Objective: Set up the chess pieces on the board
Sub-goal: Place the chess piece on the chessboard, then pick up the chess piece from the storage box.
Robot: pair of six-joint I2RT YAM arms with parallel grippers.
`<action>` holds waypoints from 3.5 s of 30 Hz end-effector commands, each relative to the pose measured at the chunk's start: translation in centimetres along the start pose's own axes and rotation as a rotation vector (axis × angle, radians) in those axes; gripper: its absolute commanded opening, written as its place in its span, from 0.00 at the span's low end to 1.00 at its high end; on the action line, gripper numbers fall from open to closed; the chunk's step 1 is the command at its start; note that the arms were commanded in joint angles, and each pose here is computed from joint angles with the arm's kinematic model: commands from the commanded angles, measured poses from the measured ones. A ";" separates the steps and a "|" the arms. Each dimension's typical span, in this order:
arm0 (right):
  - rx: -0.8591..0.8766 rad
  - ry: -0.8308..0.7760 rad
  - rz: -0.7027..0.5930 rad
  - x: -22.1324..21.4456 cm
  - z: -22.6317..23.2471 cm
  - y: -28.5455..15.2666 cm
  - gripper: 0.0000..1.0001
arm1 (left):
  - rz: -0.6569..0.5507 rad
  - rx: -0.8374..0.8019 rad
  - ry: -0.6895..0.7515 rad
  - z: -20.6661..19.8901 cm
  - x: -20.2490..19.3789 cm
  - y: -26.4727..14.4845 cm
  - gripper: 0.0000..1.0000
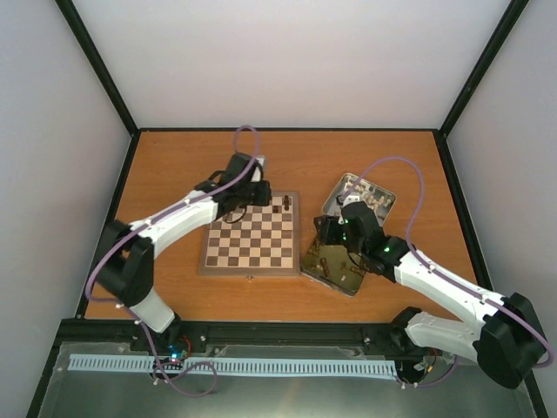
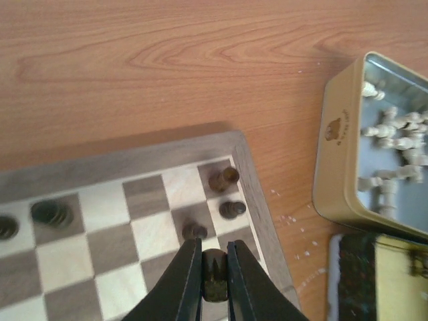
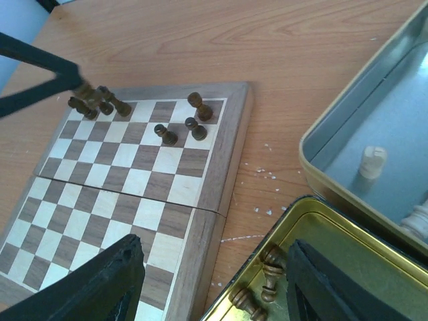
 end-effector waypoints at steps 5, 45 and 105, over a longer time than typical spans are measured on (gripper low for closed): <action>-0.055 0.100 -0.061 0.2 -1.6 -0.9 0.58 | -0.010 0.173 0.160 -0.8 2.3 5.1 0.01; -0.092 0.105 -0.008 -0.3 -2.2 -1.4 0.58 | -0.060 0.135 0.187 -1.4 3.6 5.7 0.40; -0.536 -0.088 0.626 -5.1 -5.5 7.8 0.26 | -0.357 0.308 -0.088 4.1 5.8 -10.8 0.55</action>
Point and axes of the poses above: each gripper's point midway between its finger pads, its own y axis out along the fingers, its own z axis along the line the jaws close on, x = y × z, the point moved 7 cm from there along -y, back along the fingers, and after that the axes turned 15 degrees about y, right-handed, at the moved point
